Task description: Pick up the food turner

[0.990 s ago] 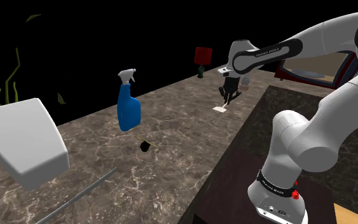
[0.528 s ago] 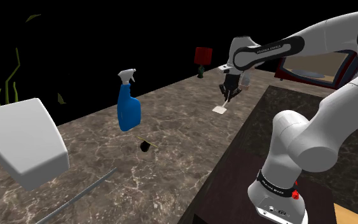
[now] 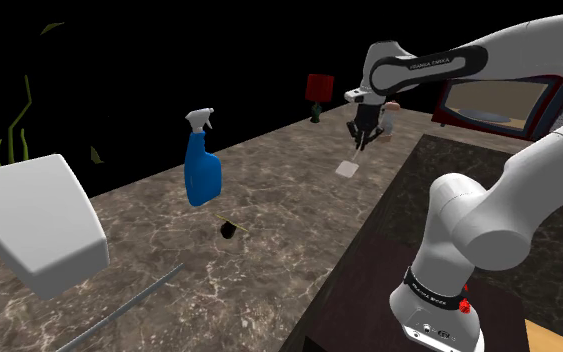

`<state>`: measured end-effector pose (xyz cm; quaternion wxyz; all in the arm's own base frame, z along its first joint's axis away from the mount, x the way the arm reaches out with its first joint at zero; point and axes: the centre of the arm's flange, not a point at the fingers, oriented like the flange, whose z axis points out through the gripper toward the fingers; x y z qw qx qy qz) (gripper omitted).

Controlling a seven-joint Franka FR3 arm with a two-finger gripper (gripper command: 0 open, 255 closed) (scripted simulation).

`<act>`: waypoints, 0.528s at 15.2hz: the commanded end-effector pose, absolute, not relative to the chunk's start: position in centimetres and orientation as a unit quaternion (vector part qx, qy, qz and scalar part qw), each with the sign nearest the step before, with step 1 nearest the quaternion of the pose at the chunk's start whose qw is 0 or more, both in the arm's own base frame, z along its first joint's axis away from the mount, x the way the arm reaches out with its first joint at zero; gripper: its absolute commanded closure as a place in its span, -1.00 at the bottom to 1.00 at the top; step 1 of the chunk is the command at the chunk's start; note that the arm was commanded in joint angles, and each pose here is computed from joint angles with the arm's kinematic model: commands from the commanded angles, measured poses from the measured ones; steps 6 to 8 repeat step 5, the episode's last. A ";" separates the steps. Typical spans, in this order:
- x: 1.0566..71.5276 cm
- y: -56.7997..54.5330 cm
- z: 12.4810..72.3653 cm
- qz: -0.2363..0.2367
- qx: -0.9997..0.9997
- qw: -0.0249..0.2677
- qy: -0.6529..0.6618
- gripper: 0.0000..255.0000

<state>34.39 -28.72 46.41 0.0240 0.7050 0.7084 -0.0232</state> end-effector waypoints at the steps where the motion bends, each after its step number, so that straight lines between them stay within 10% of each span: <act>1: 34.4 -28.9 47.5 -0.023 0.705 0.024 0.708 1.00; 8: 34.4 -28.8 48.6 -0.023 0.705 0.024 0.708 1.00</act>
